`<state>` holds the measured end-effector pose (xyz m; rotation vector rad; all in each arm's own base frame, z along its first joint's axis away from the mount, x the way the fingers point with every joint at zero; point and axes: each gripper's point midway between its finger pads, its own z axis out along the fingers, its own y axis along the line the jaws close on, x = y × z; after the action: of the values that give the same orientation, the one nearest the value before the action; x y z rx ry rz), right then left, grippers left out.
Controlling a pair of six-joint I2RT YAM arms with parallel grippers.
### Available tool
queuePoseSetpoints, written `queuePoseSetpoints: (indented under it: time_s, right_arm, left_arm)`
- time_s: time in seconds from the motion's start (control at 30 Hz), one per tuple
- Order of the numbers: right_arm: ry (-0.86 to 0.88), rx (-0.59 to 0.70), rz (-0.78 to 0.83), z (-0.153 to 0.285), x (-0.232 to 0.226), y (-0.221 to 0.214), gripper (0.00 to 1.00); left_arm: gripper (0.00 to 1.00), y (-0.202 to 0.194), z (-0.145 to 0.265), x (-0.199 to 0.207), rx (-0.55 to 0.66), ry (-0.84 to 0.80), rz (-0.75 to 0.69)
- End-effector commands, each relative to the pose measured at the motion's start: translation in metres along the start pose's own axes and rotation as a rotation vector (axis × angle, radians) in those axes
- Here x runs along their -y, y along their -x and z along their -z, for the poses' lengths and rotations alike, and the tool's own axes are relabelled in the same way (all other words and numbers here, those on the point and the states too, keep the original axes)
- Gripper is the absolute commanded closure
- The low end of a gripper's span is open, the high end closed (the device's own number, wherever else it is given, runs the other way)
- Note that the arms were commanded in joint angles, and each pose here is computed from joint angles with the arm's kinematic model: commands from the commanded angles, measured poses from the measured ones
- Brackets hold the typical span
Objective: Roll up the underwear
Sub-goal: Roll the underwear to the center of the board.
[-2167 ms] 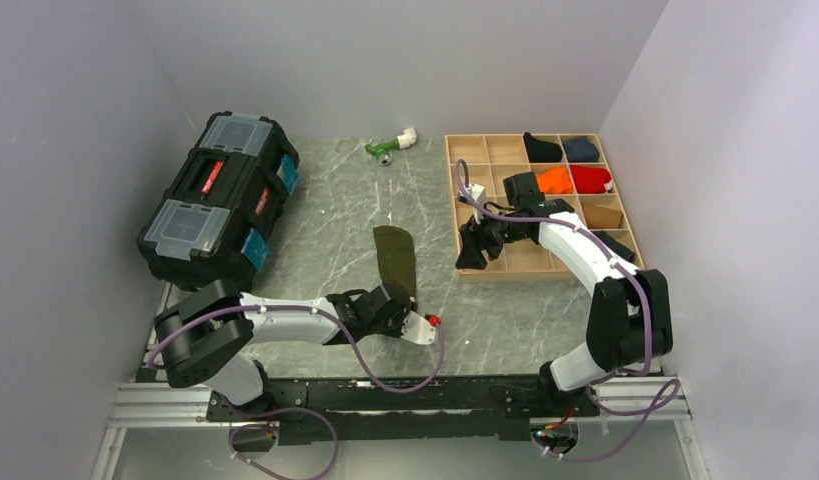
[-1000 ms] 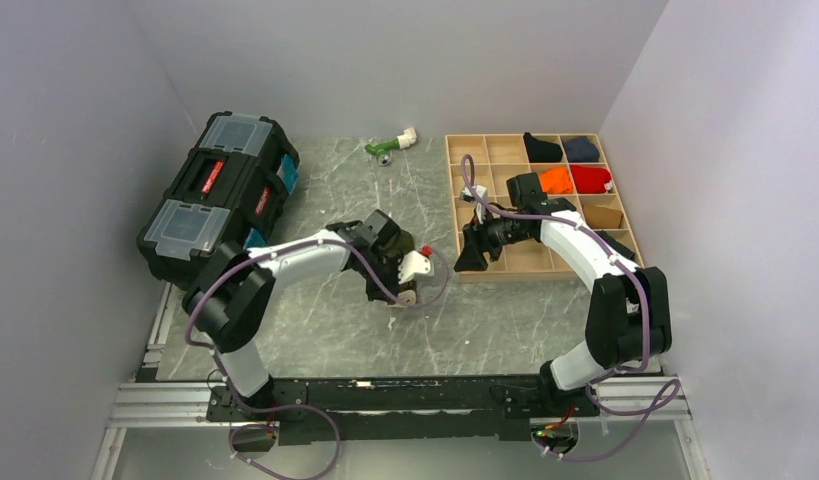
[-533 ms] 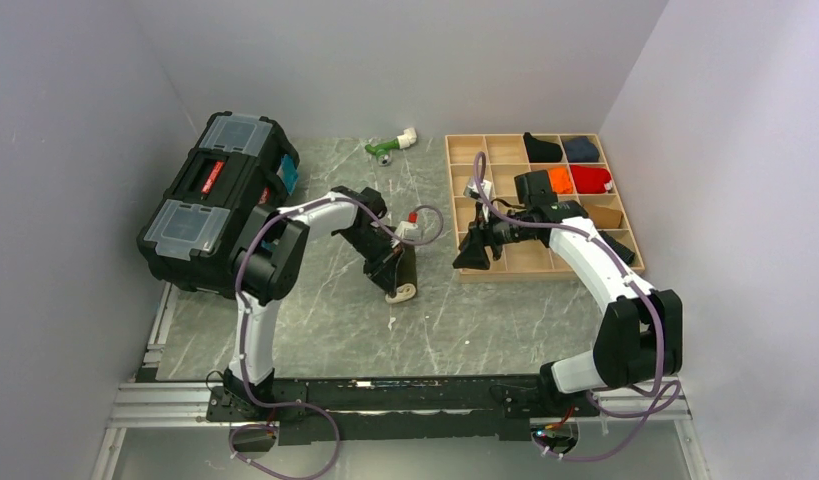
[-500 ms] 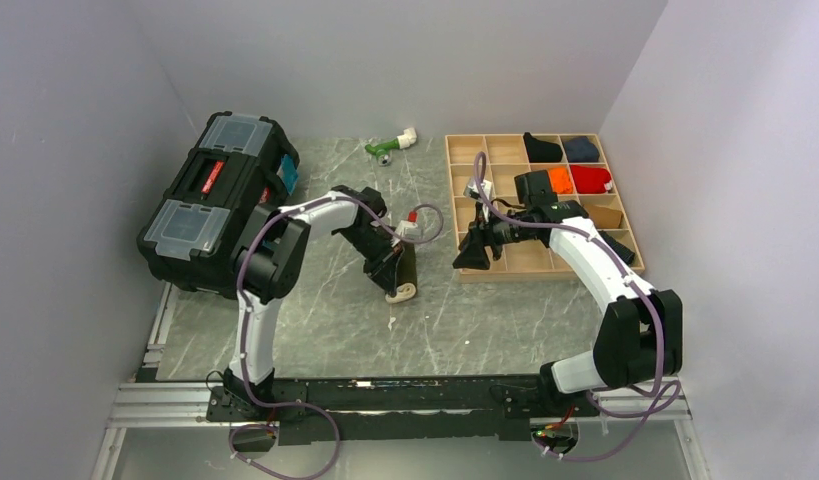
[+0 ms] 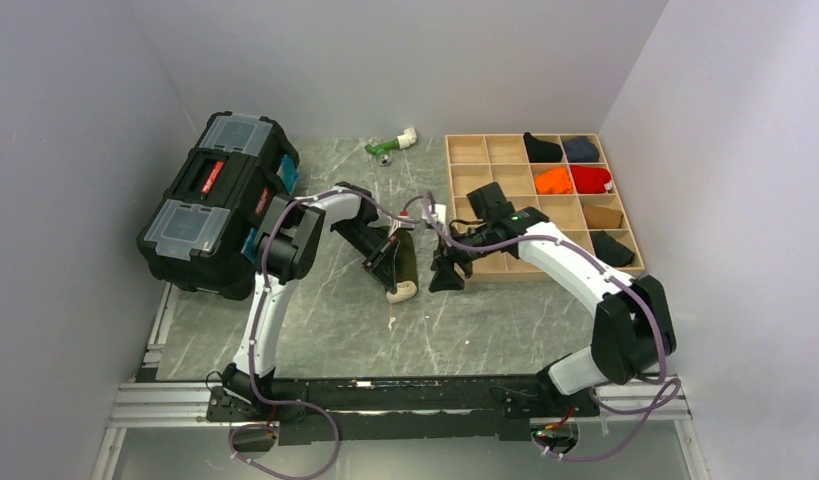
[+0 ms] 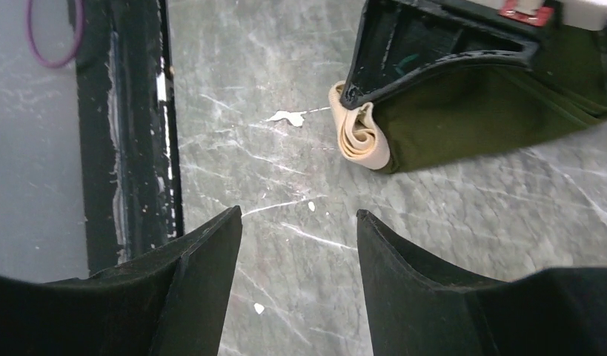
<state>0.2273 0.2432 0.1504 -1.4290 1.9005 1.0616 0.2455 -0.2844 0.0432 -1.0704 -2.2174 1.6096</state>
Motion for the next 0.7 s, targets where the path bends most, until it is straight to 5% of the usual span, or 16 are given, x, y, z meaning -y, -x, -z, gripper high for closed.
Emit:
queuePoseSetpoints:
  time_s: [0.0, 0.67]
  right_arm:
    - [-0.058, -0.079, 0.127, -0.021, 0.019, -0.004, 0.39]
    - [-0.118, -0.303, 0.351, -0.087, 0.050, -0.017, 0.36]
  left_arm:
    - [1.00, 0.010, 0.004, -0.003, 0.031, -0.014, 0.027]
    - [1.00, 0.012, 0.006, -0.013, 0.010, 0.001, 0.075]
